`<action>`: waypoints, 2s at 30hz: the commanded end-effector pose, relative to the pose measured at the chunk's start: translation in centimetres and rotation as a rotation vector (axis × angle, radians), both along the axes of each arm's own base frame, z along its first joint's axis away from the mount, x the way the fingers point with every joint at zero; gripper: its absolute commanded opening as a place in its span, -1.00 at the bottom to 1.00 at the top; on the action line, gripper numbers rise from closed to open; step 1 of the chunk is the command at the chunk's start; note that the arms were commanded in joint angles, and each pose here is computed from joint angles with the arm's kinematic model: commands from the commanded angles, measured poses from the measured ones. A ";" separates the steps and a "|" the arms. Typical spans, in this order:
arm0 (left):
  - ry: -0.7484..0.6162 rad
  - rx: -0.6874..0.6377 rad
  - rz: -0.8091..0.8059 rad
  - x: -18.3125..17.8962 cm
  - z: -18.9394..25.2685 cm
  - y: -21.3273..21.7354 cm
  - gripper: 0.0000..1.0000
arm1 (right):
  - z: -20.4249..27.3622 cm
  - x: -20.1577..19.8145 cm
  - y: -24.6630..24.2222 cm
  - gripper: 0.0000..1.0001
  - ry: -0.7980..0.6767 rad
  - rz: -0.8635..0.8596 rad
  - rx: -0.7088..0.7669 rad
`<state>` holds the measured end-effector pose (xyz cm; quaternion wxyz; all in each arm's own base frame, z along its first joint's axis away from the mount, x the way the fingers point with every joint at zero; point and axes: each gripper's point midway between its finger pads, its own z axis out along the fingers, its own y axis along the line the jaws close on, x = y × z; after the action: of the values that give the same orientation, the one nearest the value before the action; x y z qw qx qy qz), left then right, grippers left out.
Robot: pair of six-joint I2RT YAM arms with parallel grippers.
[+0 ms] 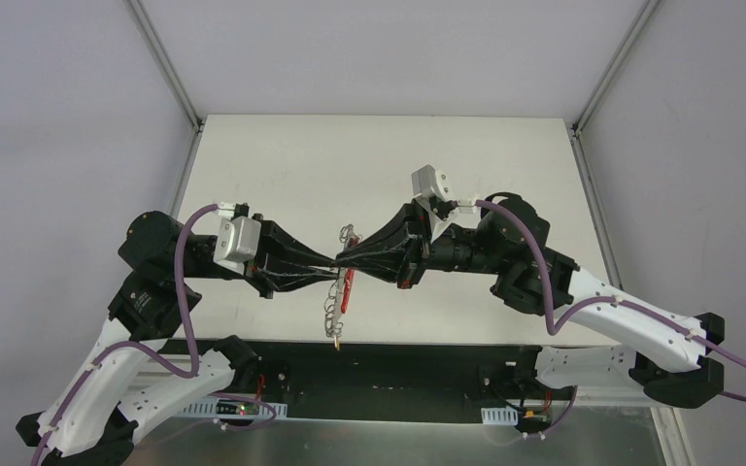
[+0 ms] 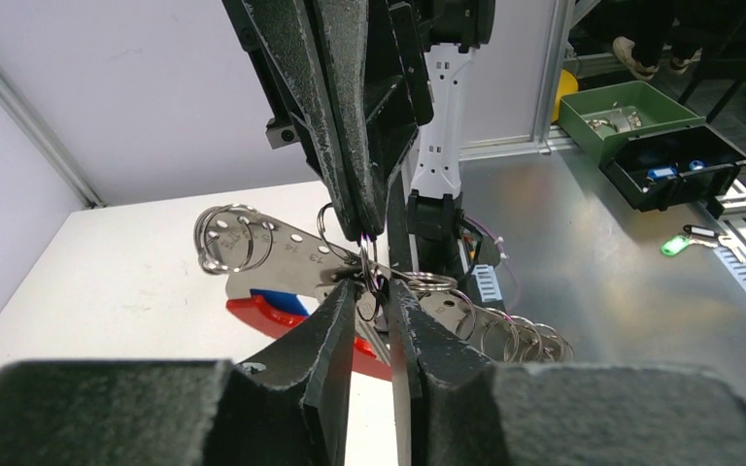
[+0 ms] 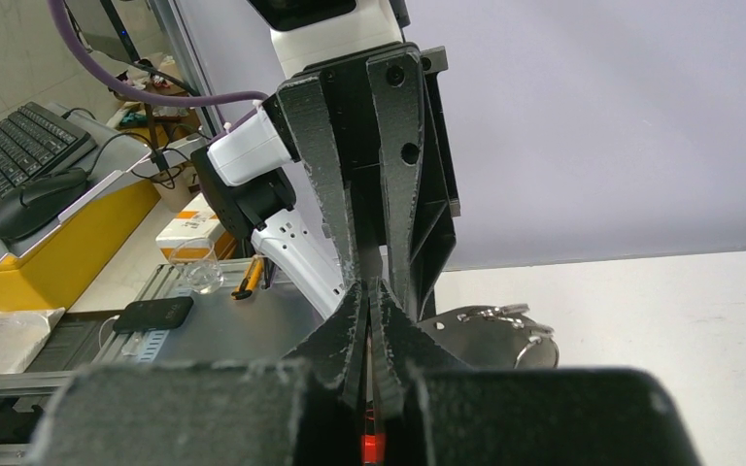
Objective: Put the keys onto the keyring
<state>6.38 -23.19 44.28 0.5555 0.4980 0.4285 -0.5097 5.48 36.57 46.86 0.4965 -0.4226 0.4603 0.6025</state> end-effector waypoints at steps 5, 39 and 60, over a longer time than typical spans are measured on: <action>-0.026 -0.033 0.006 0.0 1.0 0.1 -0.69 | 2.8 -0.5 -1.2 -1.00 -0.048 -0.006 0.084; 0.242 0.207 -0.023 -0.5 -0.9 0.1 -1.00 | -3.6 -0.7 -5.7 -0.09 -0.105 -0.049 -0.338; 0.327 0.331 -0.038 -0.3 -3.7 0.0 -1.00 | -3.6 -0.5 -2.2 -0.07 -0.108 0.039 -0.434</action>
<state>6.92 -23.53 38.96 0.3621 0.4791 0.6114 -0.5153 5.42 34.30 41.25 0.3940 -0.5526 0.5688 0.4646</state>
